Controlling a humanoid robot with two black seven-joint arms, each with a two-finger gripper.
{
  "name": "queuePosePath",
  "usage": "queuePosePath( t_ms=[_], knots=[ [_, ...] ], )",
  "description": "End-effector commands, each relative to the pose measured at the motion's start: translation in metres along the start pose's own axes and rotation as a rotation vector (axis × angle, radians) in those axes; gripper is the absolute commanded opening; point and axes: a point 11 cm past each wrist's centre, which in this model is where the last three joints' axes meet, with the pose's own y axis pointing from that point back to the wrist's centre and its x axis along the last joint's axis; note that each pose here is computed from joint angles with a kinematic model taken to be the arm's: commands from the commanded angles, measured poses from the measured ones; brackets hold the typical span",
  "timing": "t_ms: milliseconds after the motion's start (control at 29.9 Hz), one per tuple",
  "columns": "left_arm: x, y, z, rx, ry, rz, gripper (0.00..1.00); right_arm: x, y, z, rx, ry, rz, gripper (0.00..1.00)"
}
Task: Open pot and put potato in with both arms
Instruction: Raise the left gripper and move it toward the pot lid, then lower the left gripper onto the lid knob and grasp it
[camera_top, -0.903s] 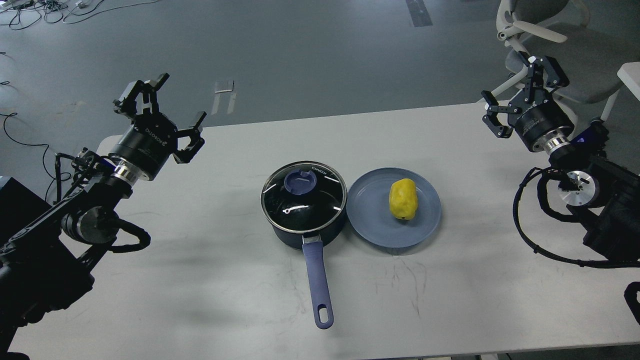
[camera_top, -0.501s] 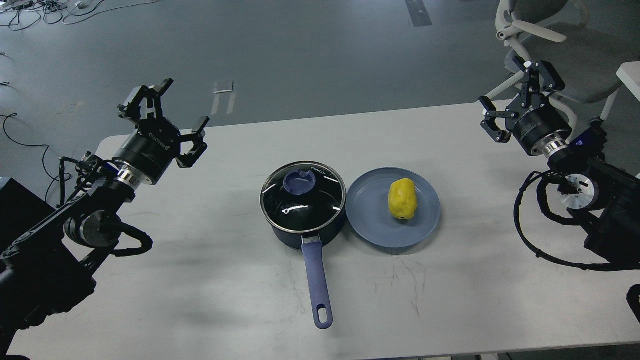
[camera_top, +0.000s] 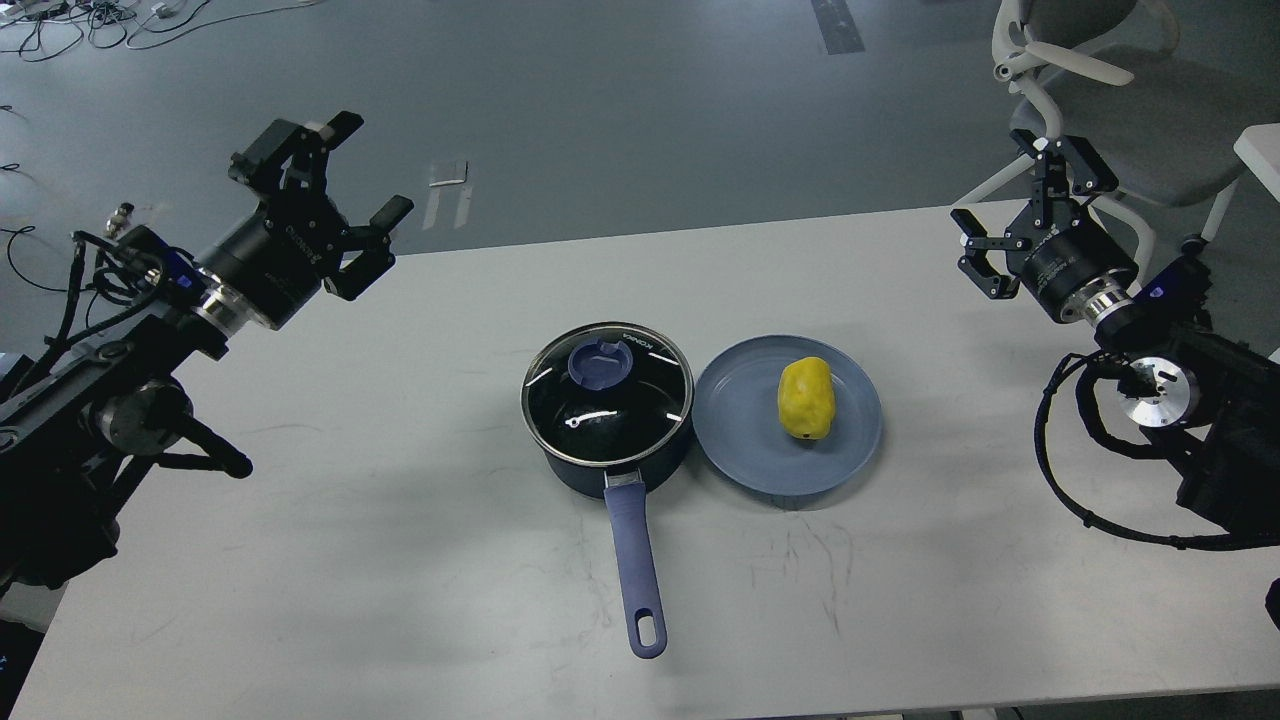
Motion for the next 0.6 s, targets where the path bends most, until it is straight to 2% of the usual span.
queuePosePath(
  t_ms=[0,100,234,334,568],
  knots=[
    [-0.035,-0.018,0.052,-0.022,-0.231,-0.194,0.98,-0.001,0.002,0.008,-0.037,0.021,-0.012,1.0],
    [-0.064,-0.023,0.072,0.003,-0.469,-0.345,0.98,-0.002,0.003,0.011,-0.046,0.026,-0.017,1.0],
    [-0.103,-0.026,0.066,0.035,-0.889,-0.5,0.98,-0.005,0.002,0.012,-0.044,0.023,-0.021,1.0],
    [-0.121,-0.027,0.048,0.043,-1.185,-0.597,0.98,-0.005,0.001,0.011,-0.045,0.025,-0.023,1.0],
    [-0.144,-0.034,-0.007,0.107,-1.508,-0.789,0.98,-0.002,0.004,0.011,-0.048,0.029,-0.017,1.0]
  ],
)
